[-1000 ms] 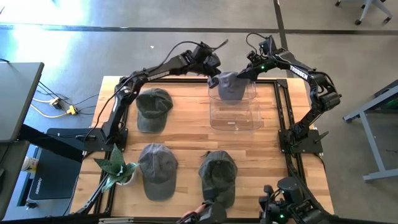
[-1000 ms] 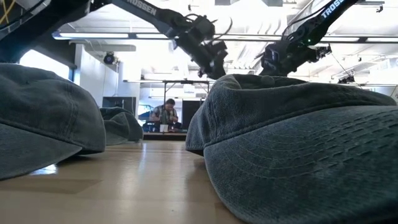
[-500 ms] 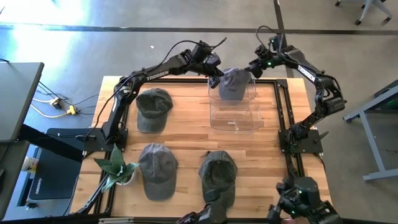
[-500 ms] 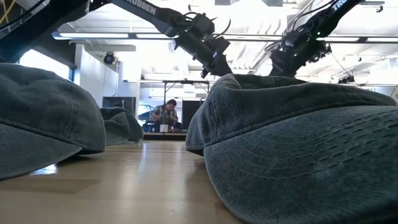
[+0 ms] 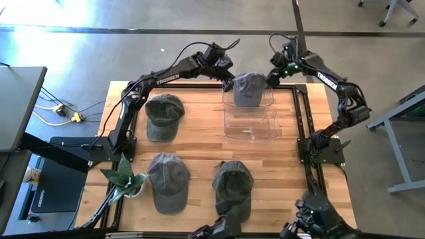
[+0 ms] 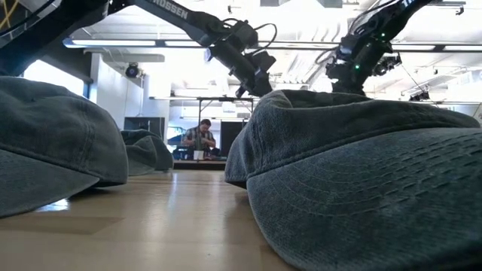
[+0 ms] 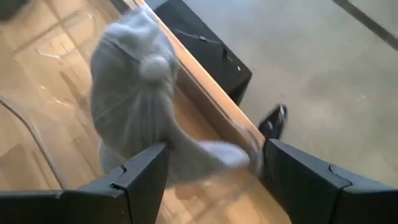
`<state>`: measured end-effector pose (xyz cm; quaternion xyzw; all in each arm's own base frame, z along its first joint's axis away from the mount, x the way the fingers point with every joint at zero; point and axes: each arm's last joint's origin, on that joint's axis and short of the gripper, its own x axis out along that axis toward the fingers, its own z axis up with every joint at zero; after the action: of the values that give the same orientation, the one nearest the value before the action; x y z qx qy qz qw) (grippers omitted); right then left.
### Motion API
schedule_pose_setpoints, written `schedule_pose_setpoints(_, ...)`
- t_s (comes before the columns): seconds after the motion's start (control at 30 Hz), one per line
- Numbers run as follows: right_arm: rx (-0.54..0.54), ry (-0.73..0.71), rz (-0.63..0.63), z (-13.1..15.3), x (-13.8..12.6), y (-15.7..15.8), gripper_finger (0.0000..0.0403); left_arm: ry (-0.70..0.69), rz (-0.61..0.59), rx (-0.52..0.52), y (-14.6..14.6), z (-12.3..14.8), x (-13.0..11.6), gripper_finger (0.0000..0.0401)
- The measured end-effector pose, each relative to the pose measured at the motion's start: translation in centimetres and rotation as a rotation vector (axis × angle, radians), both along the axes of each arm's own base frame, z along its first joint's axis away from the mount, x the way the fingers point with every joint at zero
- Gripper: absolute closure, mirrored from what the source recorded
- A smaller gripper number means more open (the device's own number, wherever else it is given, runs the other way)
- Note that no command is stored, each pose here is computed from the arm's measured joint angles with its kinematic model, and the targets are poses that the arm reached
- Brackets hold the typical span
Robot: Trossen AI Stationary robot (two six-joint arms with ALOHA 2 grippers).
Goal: Pick & Place hat
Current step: Put the right gray cap into the top transparent bin, then put the bottom black cap into the bottom transparent bin
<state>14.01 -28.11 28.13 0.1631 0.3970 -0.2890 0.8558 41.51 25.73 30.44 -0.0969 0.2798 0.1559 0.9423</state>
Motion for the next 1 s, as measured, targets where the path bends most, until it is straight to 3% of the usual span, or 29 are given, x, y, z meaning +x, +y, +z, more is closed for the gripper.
schedule_pose_setpoints(0.23, -0.020, -0.008, 0.055, -1.0, 2.4, -0.2, 0.0140, -0.094, -0.132, 0.054, -0.9, 1.7, 0.3, 0.0400)
schedule_pose_setpoints(0.43, -0.096, -0.035, -0.108, 1.1, 1.8, 0.2, 0.0140, -0.110, -0.132, 0.069, -2.2, 5.0, -1.5, 0.0400)
schedule_pose_setpoints(0.53, -0.134, -0.080, -0.147, 3.0, 1.5, 1.5, 0.0140, -0.046, -0.147, 0.009, -3.4, 6.0, -3.1, 0.0400)
schedule_pose_setpoints(0.63, -0.141, -0.120, -0.143, 4.6, 1.9, 3.6, 0.0140, 0.016, -0.169, -0.042, -4.3, 6.2, -3.9, 0.0400)
schedule_pose_setpoints(0.7, -0.123, -0.137, -0.105, 5.3, 2.7, 5.4, 0.0140, 0.129, -0.160, -0.113, -4.7, 5.6, -5.2, 0.0400)
schedule_pose_setpoints(0.87, -0.017, -0.146, 0.050, 6.1, 5.5, 10.9, 0.0140, 0.249, -0.206, -0.140, -6.8, 4.5, -5.5, 0.0400)
schedule_pose_setpoints(1.0, 0.083, -0.114, 0.185, 6.0, 7.2, 15.5, 0.0140, 0.268, -0.275, -0.117, -10.3, 4.3, -5.0, 0.0401)
